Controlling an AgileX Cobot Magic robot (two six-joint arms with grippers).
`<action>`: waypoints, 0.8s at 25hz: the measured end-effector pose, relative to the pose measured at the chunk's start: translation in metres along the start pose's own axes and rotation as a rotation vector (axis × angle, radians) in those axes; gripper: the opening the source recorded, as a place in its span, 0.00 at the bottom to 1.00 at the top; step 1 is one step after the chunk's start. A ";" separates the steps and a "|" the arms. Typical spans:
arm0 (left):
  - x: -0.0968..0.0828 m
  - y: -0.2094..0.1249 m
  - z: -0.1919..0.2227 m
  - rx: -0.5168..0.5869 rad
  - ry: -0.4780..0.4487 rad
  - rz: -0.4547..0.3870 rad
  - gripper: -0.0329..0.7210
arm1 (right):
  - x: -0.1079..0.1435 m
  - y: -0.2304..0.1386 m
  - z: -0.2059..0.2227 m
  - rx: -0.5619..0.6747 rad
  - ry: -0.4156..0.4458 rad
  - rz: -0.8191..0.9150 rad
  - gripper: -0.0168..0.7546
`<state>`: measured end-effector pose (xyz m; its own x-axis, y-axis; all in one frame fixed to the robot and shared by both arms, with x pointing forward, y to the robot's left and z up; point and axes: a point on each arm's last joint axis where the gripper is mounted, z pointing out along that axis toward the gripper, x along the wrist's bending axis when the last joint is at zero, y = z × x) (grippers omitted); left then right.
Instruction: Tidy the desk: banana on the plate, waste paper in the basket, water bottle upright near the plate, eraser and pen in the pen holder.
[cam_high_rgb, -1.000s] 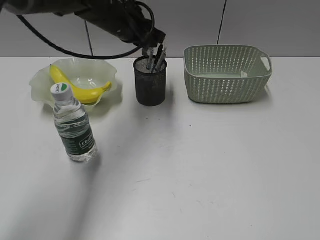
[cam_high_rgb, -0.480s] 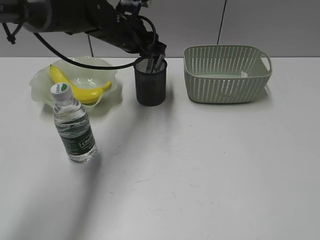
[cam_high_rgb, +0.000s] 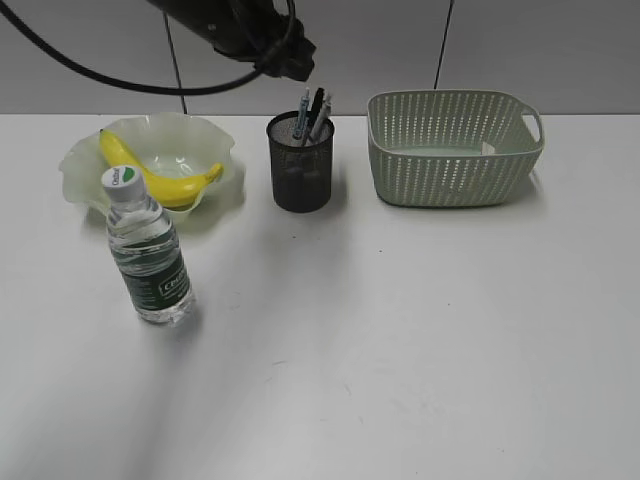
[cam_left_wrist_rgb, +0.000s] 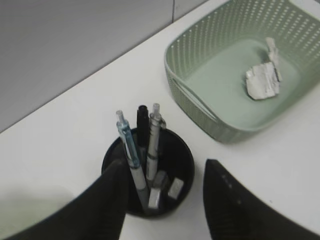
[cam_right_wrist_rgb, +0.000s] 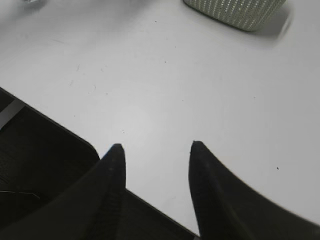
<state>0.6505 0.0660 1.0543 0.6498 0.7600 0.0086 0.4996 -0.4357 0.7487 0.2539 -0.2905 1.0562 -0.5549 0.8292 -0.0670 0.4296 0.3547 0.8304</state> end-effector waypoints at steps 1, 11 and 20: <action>-0.003 0.003 -0.016 0.032 -0.012 0.019 0.53 | 0.000 0.000 0.000 0.000 0.000 0.000 0.47; -0.015 0.001 -0.144 0.326 0.021 0.024 0.48 | 0.000 0.000 0.000 0.000 -0.001 0.000 0.47; -0.039 -0.043 -0.264 0.209 0.073 -0.014 0.47 | 0.000 0.000 0.000 0.000 -0.002 -0.001 0.47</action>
<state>0.4526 0.1823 1.1969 0.6027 0.7962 0.0526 0.6213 -0.5096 0.5952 0.2540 -0.2907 1.0562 -0.5538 0.8297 -0.0696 0.4289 0.3560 0.8302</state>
